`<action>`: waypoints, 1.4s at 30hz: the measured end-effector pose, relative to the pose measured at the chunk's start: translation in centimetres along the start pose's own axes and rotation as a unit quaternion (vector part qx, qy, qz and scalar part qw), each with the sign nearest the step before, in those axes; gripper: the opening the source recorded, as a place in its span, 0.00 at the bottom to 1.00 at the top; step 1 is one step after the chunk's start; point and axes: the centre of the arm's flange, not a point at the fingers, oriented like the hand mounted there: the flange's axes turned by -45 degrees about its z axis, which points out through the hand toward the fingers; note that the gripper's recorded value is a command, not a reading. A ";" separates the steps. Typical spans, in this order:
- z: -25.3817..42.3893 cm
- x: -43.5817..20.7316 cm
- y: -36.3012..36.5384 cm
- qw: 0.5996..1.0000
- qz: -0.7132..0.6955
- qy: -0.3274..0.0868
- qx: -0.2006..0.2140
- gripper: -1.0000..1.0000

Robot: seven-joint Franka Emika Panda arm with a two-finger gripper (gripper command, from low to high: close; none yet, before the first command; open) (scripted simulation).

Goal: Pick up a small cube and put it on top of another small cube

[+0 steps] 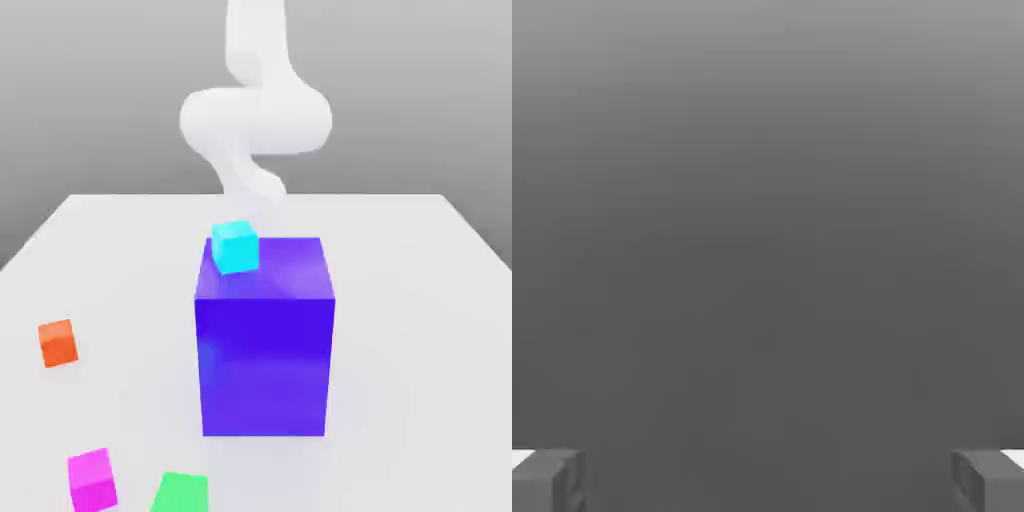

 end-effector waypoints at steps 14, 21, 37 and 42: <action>24.7 -5.5 9.5 0.949 0.261 -0.173 -0.046 0.50; 34.3 -13.0 15.3 0.886 0.381 -0.236 -0.117 0.50; 46.1 -27.4 21.5 0.800 0.481 -0.281 -0.221 0.00; 44.8 -26.2 21.4 0.800 0.481 -0.281 -0.222 0.00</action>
